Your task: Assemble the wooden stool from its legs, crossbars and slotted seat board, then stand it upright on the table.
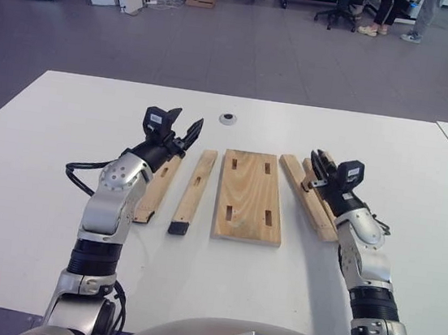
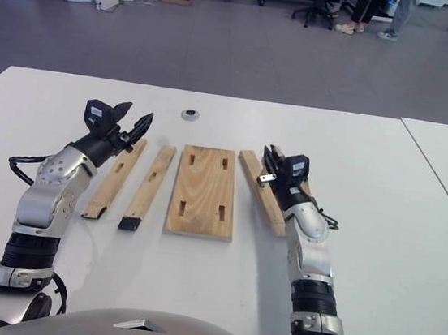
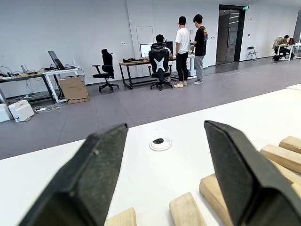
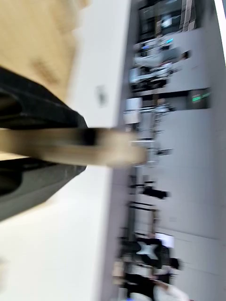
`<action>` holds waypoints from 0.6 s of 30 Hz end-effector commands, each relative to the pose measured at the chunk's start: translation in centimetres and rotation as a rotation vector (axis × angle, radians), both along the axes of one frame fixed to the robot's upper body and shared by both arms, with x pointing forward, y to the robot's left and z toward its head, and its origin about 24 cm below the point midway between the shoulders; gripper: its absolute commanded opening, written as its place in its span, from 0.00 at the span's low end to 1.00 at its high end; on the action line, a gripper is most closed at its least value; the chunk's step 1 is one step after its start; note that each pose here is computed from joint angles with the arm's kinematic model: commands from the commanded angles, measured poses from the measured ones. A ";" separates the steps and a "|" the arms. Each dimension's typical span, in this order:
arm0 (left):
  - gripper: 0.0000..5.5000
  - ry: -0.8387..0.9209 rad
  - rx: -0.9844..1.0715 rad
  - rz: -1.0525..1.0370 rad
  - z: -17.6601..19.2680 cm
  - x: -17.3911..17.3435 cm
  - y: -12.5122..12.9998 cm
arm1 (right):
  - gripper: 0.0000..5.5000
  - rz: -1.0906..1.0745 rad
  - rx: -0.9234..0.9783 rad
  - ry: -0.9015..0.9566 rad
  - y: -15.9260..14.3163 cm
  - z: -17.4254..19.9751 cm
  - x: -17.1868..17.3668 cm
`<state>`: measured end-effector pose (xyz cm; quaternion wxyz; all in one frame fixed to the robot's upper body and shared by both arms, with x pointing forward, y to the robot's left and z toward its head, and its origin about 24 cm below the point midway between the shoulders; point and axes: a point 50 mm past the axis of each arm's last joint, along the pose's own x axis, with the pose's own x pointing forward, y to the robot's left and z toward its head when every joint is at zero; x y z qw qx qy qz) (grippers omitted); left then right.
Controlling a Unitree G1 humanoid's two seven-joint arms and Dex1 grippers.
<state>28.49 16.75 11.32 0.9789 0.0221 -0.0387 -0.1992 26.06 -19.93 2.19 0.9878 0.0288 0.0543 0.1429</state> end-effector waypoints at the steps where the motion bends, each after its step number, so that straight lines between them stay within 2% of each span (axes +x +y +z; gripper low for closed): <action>1: 0.54 0.005 0.013 0.007 -0.1 0.2 0.1 | 0.27 0.022 0.024 -0.038 0.1 2.7 1.2; 5: 0.54 0.003 0.014 0.012 -0.1 0.2 0.2 | 0.42 0.058 0.035 0.123 -0.1 2.9 0.6; 8: 0.54 0.005 0.014 0.017 -0.1 0.1 0.3 | 0.50 0.063 -0.024 0.245 -0.4 2.9 -0.6; 15: 0.54 0.011 0.016 0.017 -0.3 -0.1 0.2 | 0.75 0.067 -0.037 0.394 1.0 2.6 -2.4; 18: 0.54 0.013 0.023 0.016 -0.3 -0.1 0.2 | 0.75 0.061 -0.076 0.440 1.2 2.2 -2.9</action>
